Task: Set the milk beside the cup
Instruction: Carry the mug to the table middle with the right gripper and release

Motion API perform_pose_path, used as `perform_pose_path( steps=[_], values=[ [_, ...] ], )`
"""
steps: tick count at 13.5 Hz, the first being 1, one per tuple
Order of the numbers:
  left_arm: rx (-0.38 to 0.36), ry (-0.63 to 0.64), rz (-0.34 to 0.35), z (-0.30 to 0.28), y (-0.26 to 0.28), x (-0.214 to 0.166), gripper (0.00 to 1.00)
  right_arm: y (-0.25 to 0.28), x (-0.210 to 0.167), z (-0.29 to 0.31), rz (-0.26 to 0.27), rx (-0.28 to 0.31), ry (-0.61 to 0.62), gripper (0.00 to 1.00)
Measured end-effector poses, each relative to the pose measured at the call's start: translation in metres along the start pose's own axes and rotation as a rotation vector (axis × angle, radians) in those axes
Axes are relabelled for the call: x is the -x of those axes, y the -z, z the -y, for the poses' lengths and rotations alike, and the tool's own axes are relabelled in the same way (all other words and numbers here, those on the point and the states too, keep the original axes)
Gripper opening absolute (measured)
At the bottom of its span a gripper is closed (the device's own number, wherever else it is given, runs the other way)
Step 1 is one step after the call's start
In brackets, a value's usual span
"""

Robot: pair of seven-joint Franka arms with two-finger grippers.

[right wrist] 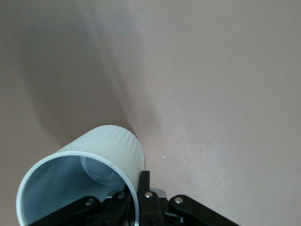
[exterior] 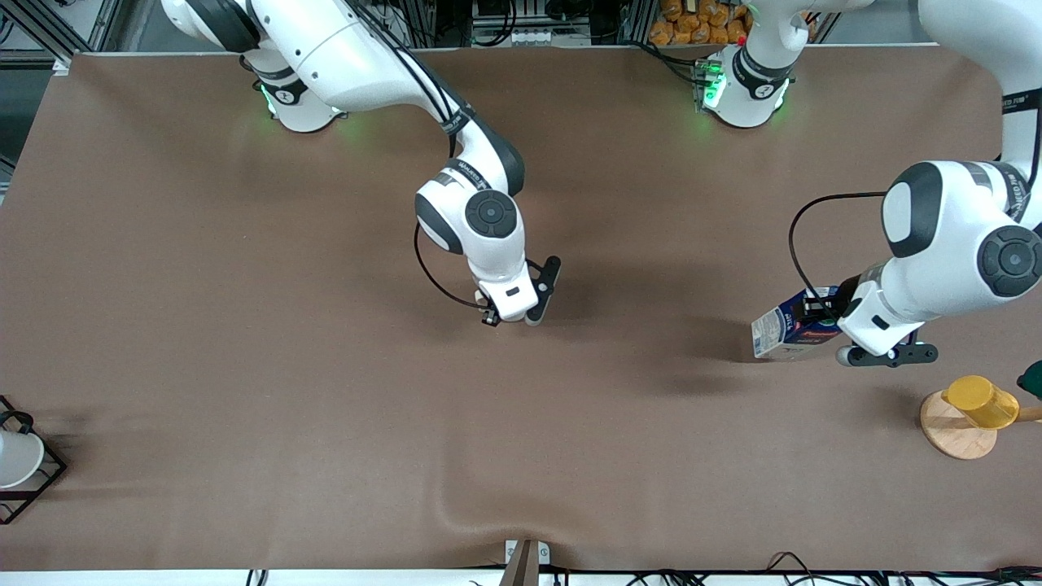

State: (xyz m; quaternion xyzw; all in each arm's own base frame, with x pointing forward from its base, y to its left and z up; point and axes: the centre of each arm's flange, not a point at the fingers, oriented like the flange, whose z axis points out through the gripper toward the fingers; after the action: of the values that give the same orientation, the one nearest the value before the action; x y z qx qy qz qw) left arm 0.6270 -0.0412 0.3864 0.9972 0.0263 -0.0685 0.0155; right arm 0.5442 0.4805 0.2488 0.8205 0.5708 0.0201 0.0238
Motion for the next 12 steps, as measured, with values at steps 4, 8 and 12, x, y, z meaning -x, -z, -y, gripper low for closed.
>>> perform_pose_path(
  steps=[4,8,12],
  values=[
    [-0.002,0.015,0.020,-0.001,0.019,0.000,0.52,-0.005,0.010,-0.022,-0.014,0.013,-0.033,0.08],
    [-0.003,0.038,0.030,-0.007,0.025,0.002,0.52,0.001,0.005,-0.026,-0.049,0.028,-0.055,0.48],
    [-0.002,0.038,0.028,-0.011,0.027,0.002,0.52,0.064,0.017,-0.049,-0.026,0.033,-0.160,0.89]
  ],
)
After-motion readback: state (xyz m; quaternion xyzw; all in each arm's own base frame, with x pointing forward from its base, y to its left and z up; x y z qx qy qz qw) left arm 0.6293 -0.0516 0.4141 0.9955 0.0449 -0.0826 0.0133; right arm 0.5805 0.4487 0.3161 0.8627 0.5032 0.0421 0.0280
